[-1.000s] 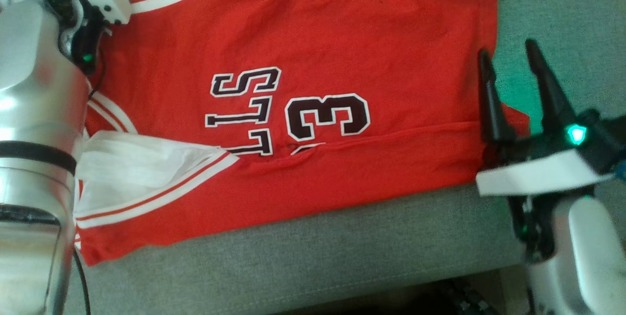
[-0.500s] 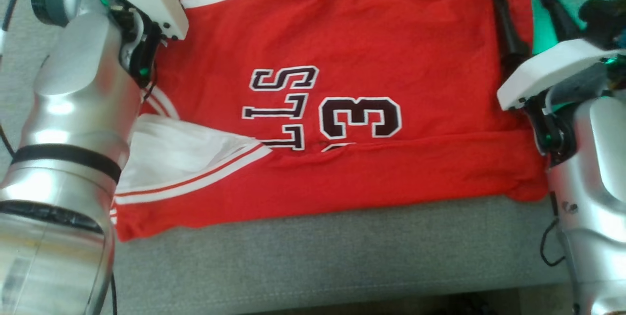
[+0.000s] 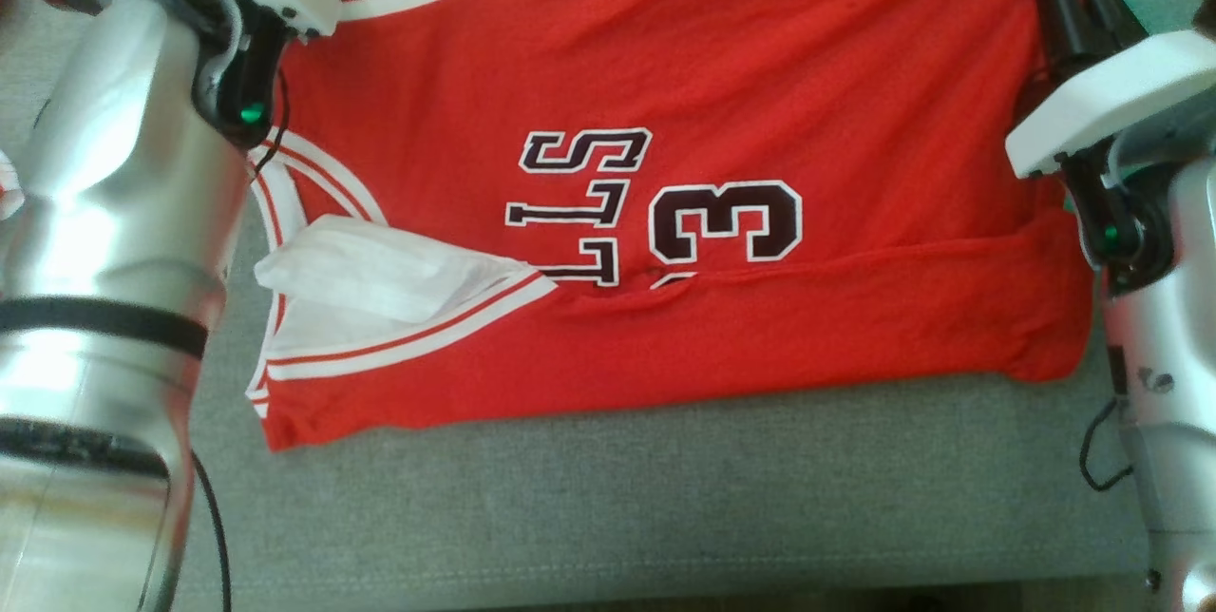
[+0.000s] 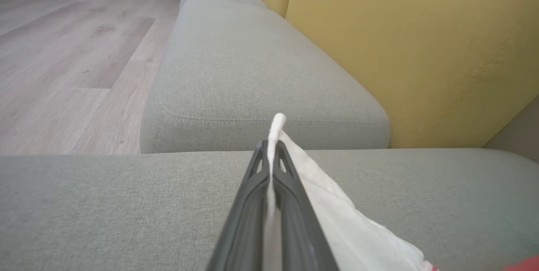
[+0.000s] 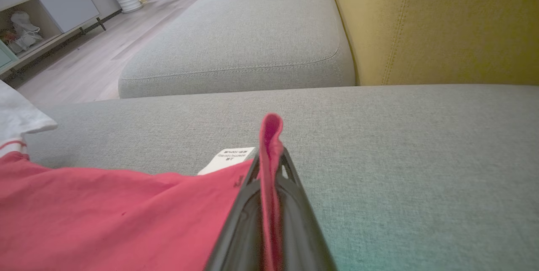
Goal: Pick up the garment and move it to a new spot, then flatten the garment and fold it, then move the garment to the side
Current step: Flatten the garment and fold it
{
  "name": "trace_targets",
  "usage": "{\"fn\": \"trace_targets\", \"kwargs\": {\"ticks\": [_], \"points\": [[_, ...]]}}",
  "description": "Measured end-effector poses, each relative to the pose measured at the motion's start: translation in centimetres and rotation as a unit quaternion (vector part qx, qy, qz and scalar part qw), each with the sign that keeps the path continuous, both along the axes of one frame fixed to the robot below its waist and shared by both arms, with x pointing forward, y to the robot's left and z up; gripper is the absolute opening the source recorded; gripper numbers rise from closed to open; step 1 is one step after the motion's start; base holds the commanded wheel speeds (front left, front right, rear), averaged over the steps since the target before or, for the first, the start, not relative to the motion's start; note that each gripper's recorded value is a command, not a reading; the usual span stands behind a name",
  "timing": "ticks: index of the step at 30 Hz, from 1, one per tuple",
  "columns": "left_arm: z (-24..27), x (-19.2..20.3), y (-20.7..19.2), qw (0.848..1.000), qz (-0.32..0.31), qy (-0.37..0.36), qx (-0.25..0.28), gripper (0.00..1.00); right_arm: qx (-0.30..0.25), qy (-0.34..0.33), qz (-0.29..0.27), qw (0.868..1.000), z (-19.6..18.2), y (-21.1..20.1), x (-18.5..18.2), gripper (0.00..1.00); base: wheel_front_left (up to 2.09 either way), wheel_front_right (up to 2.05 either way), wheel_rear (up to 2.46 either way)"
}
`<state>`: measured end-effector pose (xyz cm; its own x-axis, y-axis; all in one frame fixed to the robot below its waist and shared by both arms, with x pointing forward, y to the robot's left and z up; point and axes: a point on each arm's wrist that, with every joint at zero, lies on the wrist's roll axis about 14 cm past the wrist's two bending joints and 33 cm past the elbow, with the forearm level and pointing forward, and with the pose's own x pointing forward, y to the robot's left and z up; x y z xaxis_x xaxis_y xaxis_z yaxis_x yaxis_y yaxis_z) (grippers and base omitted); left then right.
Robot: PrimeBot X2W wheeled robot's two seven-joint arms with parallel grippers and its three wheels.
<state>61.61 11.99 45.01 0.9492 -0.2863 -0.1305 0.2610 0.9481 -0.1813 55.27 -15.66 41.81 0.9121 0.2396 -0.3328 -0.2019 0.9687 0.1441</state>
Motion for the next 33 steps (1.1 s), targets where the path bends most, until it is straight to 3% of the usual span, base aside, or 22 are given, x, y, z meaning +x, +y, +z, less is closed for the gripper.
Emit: {"fn": "trace_targets", "kwargs": {"ticks": [8,15,24,25,26,27,29,30,31,33], "points": [[2.7,-3.5,0.6,0.998,0.009,-0.058,-0.034,0.00,0.013,0.002,-0.004,1.000,0.1,-0.1,-2.1,0.00,0.00,0.00,0.00],[4.9,-8.8,1.5,0.993,0.022,-0.105,-0.056,0.00,0.055,0.005,-0.019,0.998,0.6,-0.5,-5.4,0.00,0.00,0.00,0.00],[0.9,-17.9,2.5,0.994,0.066,-0.019,-0.081,0.00,0.105,0.038,-0.057,0.992,-0.4,-1.8,-10.2,0.00,0.00,0.00,0.00],[0.4,-18.6,2.5,0.994,0.069,-0.006,-0.083,0.00,0.107,0.042,-0.057,0.992,-0.5,-1.7,-10.6,0.07,0.00,0.00,0.00],[-0.1,-19.2,2.6,0.994,0.072,0.007,-0.085,0.00,0.110,0.045,-0.057,0.991,-0.7,-1.5,-11.0,0.07,0.00,0.00,0.00],[-0.7,-19.7,2.5,0.993,0.073,0.020,-0.087,0.00,0.113,0.051,-0.057,0.991,-1.0,-1.2,-11.5,0.16,0.00,0.00,0.00],[-1.8,-20.3,2.3,0.991,0.076,0.046,-0.095,0.00,0.118,0.063,-0.057,0.989,-1.7,-0.8,-12.3,0.67,0.00,0.00,0.00],[-2.4,-20.6,2.1,0.991,0.073,0.060,-0.096,0.00,0.120,0.068,-0.058,0.989,-1.9,-0.7,-12.7,1.00,0.00,0.00,0.00],[-2.9,-20.8,1.9,0.990,0.074,0.070,-0.098,0.04,0.121,0.071,-0.059,0.988,-2.1,-0.6,-13.1,1.00,0.00,0.00,0.00],[-4.1,-21.4,1.8,0.987,0.076,0.096,-0.102,0.73,0.120,0.071,-0.063,0.988,-2.2,-0.6,-13.6,1.00,0.00,0.00,0.00]]}}
